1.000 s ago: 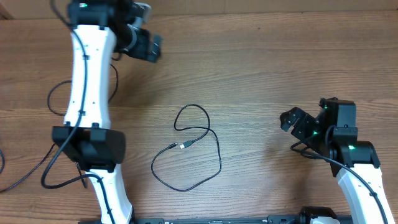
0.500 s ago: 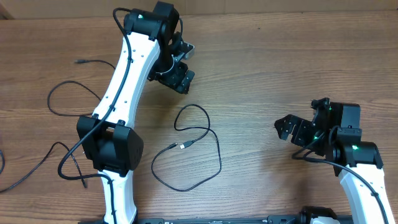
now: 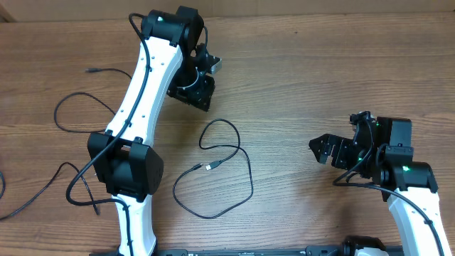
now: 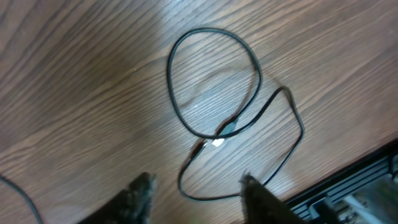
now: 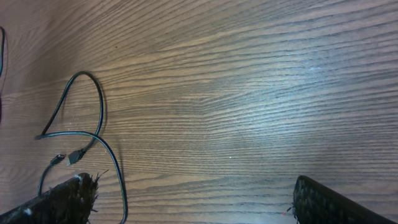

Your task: Untangle cables

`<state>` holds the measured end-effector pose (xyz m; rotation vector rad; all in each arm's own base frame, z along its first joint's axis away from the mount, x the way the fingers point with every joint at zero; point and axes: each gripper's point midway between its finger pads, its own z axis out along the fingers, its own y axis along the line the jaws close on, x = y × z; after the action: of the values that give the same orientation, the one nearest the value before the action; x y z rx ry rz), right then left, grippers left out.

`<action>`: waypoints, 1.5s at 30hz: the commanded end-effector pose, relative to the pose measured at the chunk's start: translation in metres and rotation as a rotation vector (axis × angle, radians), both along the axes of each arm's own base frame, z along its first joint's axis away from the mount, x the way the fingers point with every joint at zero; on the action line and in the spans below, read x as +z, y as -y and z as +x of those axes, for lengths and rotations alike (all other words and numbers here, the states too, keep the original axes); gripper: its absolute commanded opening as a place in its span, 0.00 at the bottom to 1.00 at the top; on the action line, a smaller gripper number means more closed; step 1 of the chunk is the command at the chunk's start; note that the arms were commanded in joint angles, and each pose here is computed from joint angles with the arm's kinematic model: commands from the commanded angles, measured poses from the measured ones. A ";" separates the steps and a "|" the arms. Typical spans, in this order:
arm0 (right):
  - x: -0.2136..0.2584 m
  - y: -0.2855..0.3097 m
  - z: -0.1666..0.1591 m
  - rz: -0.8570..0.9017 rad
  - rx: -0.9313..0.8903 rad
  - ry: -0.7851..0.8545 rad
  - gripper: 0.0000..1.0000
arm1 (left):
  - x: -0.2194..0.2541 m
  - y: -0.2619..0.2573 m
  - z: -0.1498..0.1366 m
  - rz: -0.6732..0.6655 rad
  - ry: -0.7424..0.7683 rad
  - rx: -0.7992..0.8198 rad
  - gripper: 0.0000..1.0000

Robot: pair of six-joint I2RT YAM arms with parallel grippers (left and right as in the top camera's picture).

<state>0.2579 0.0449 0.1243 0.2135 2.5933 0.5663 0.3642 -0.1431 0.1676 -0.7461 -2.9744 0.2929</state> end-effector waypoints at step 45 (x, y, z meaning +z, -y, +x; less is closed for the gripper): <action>-0.002 0.006 -0.001 -0.037 -0.007 -0.002 1.00 | -0.082 0.028 -0.112 -0.277 0.341 -0.096 1.00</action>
<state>0.2549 0.0444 0.1220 0.2117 2.6081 0.5602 0.2484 -0.1547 0.0699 -0.9692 -3.2312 0.6036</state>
